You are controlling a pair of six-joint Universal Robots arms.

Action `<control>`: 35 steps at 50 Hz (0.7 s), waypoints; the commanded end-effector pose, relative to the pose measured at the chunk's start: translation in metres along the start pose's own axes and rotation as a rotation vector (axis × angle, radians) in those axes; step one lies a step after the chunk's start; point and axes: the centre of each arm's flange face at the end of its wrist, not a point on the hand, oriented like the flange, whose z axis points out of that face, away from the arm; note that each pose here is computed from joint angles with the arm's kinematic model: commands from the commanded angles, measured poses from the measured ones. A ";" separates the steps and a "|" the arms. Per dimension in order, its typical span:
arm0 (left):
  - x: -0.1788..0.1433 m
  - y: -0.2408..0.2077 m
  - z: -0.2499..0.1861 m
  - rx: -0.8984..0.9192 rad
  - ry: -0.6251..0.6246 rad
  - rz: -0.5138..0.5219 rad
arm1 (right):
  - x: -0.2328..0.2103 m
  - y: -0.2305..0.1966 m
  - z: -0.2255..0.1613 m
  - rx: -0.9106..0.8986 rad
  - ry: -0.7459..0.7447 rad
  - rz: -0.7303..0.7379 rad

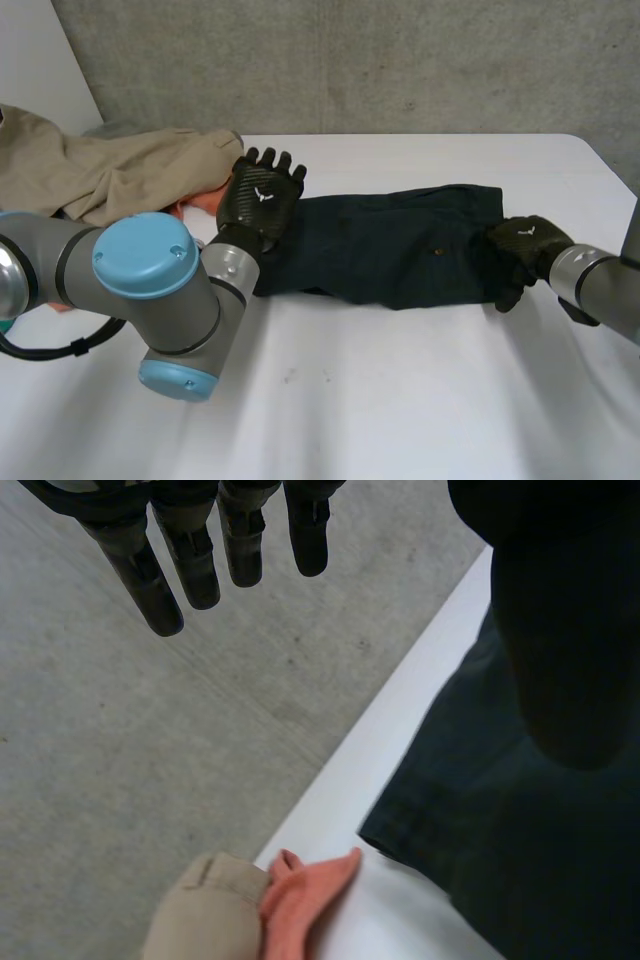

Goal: Fold the laundry.

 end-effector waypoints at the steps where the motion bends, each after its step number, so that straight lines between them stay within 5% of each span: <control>1: 0.002 0.005 -0.002 -0.025 0.014 -0.024 | -0.002 0.024 0.029 0.010 0.020 -0.018; 6: 0.002 0.005 -0.002 -0.027 0.012 -0.025 | 0.000 0.029 0.034 0.001 0.029 -0.026; 11: -0.002 0.000 -0.003 -0.018 0.006 -0.026 | 0.020 0.027 0.030 0.047 0.188 -0.036; 17: -0.014 -0.019 -0.012 0.018 -0.015 -0.032 | 0.059 -0.028 -0.027 0.189 0.373 -0.173; 27: -0.024 -0.032 -0.027 0.038 -0.027 -0.056 | 0.070 -0.029 -0.033 0.094 0.366 -0.456; 35: -0.025 -0.033 -0.033 0.035 -0.026 -0.081 | -0.015 -0.080 -0.021 0.427 0.165 -0.804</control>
